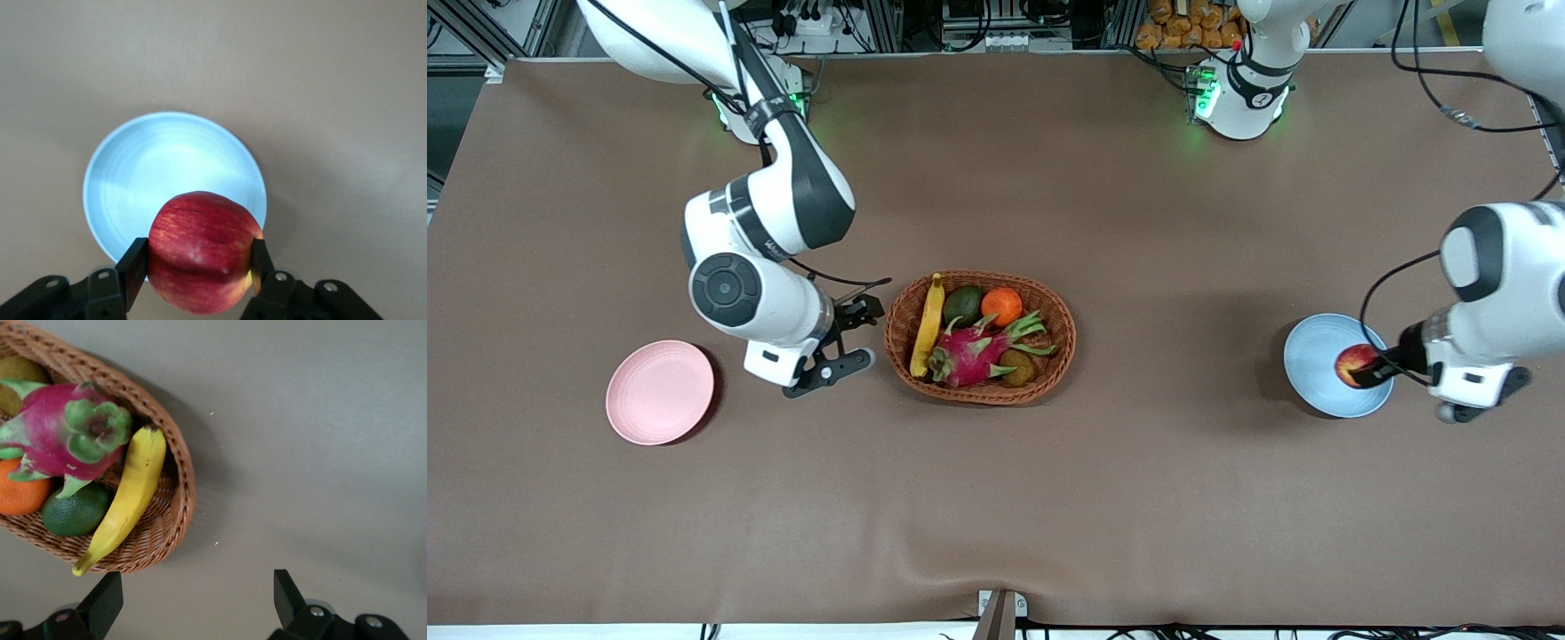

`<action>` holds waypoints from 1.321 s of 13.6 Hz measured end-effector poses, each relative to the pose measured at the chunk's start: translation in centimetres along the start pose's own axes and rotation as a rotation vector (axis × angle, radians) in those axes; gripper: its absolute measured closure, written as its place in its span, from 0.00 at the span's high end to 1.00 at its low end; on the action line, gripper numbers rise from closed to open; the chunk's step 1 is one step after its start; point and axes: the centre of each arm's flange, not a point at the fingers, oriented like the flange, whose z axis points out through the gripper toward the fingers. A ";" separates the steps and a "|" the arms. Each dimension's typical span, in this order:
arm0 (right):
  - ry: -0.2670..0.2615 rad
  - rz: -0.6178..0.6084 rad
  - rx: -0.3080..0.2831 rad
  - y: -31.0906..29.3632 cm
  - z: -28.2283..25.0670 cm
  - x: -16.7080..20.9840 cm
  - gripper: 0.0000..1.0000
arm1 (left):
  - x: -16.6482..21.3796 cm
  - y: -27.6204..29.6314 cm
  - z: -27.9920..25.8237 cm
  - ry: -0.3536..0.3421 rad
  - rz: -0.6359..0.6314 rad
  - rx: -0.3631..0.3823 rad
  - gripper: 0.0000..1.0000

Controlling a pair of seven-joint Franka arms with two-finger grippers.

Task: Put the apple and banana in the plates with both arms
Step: 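Carry the apple to the blue plate while the right gripper reaches the basket, then release the apple on the blue plate while the right gripper grasps the banana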

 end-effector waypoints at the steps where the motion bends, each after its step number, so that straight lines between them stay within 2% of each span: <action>1: -0.011 0.010 -0.001 -0.9 0.7 -0.1 1.00 | -0.6 -0.1 1.4 -0.001 0.003 -0.003 0.67; 6: -0.060 0.119 -0.031 -7.9 5.1 -0.7 1.00 | -1.6 -2.0 5.6 -0.004 -0.018 -0.018 0.67; 8: -0.044 0.173 -0.048 -11.1 8.2 -1.0 1.00 | -1.3 -2.7 6.6 -0.016 -0.025 -0.019 0.67; 10: -0.036 0.211 -0.064 -13.4 11.2 -1.4 1.00 | -1.2 -2.9 6.8 -0.015 -0.027 -0.022 0.82; 11: -0.044 0.225 -0.070 -14.0 12.0 -1.6 1.00 | -1.1 -2.8 6.6 -0.012 -0.025 -0.023 0.93; 12: -0.052 0.238 -0.077 -14.5 12.7 -1.7 1.00 | -1.0 -2.7 6.3 -0.005 -0.025 -0.025 1.00; 15: -0.069 0.283 -0.092 -15.5 14.1 -2.2 1.00 | 0.0 -3.1 2.7 0.046 0.005 -0.032 1.00; 17: -0.083 0.293 -0.100 -15.1 14.8 -2.4 0.96 | 1.1 -4.3 -1.8 0.066 0.034 -0.019 1.00; 18: -0.091 0.296 -0.104 -14.9 15.1 -2.6 0.87 | 1.5 -4.7 -4.2 0.068 0.040 -0.010 1.00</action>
